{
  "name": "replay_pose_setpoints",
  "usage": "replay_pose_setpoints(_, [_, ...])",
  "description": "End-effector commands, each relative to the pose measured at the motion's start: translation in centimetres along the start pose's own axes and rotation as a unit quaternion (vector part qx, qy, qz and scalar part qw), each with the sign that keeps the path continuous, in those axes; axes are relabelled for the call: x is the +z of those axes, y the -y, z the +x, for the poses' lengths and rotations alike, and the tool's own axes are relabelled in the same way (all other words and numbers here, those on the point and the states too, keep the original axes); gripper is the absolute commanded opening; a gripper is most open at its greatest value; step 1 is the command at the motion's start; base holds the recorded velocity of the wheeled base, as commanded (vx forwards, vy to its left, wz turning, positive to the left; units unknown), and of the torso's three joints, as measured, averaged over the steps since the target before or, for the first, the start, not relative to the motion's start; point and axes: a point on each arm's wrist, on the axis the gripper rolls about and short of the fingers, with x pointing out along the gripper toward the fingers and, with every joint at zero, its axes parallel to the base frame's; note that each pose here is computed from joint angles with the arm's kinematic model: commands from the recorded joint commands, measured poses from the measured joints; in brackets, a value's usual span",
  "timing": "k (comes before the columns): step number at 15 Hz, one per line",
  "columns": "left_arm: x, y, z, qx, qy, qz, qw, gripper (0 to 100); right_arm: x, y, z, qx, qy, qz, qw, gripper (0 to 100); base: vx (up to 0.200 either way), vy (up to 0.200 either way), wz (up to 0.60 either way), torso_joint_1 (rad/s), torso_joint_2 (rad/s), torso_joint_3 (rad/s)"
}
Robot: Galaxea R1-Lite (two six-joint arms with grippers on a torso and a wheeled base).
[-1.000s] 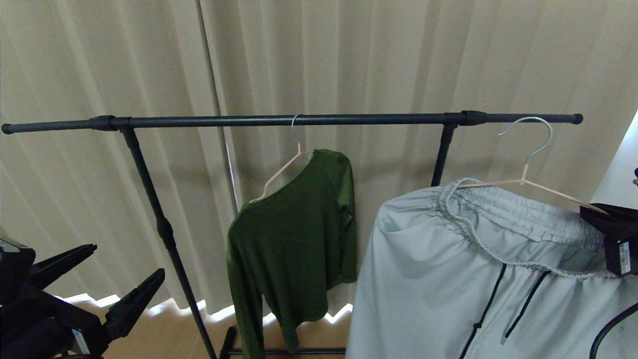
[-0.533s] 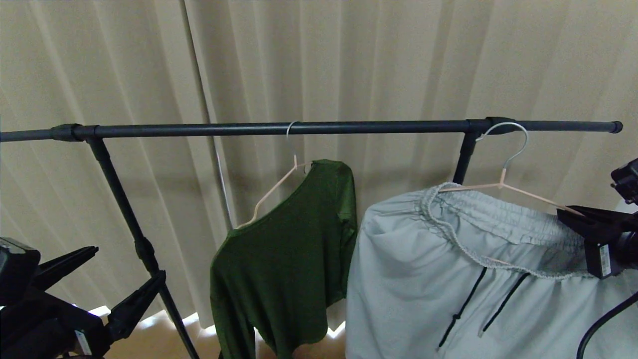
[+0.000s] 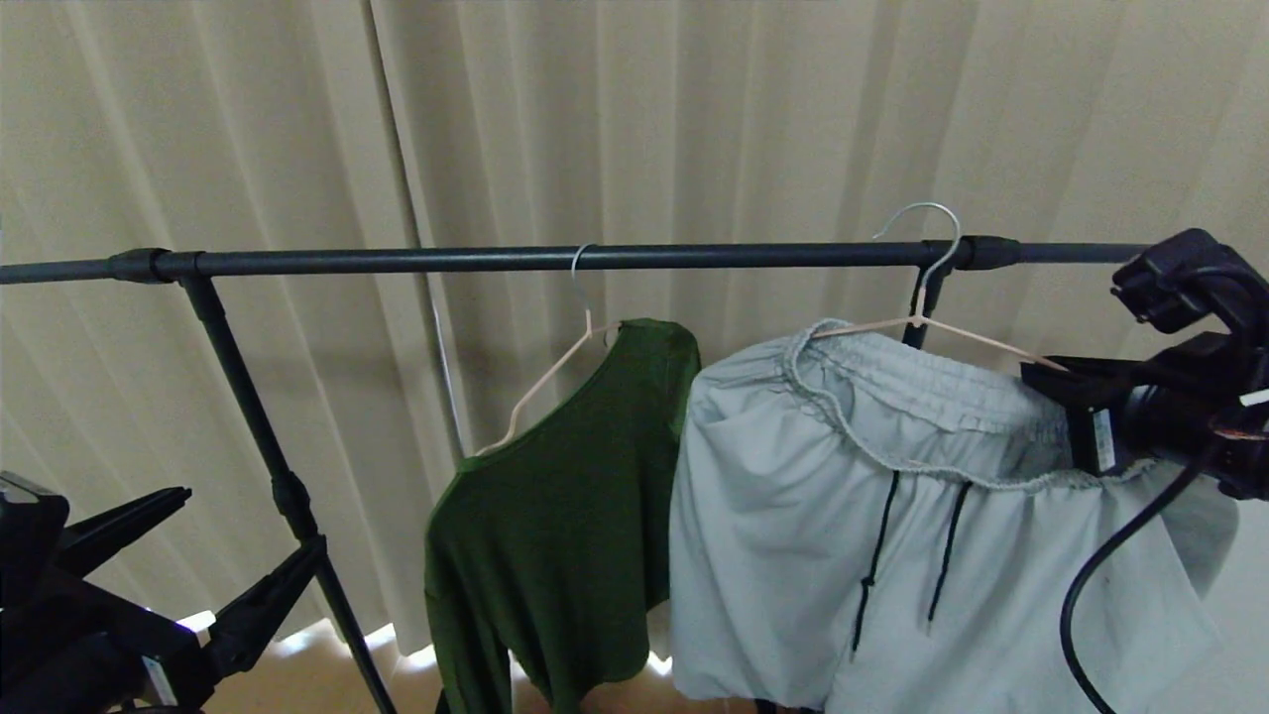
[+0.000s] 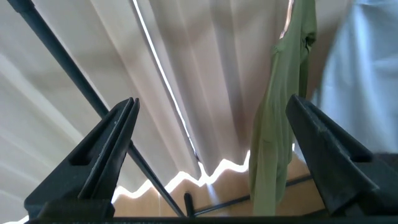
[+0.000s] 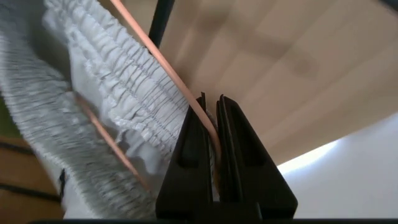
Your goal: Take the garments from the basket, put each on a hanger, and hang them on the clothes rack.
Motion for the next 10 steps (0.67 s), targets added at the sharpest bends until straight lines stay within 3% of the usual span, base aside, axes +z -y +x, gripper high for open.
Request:
replay_pose_setpoints(1, [0.1,0.0,0.0,0.001,0.002,0.0,1.0,100,0.8,-1.0,3.4,0.015,-0.015,-0.005,0.9998,0,0.0,0.0,0.0,0.0,0.0,0.0])
replay_pose_setpoints(5, [0.1,0.0,0.0,0.001,0.001,0.0,1.0,100,1.4,-2.0,6.9,0.019,-0.029,0.001,0.9994,0,0.0,0.0,0.0,0.0,0.0,0.0])
replay_pose_setpoints(10, [0.0,0.0,0.1,0.0,-0.003,0.0,1.0,100,0.8,-2.3,8.0,0.022,-0.044,0.01,0.9988,0,0.0,0.0,0.0,0.0,0.0,0.0])
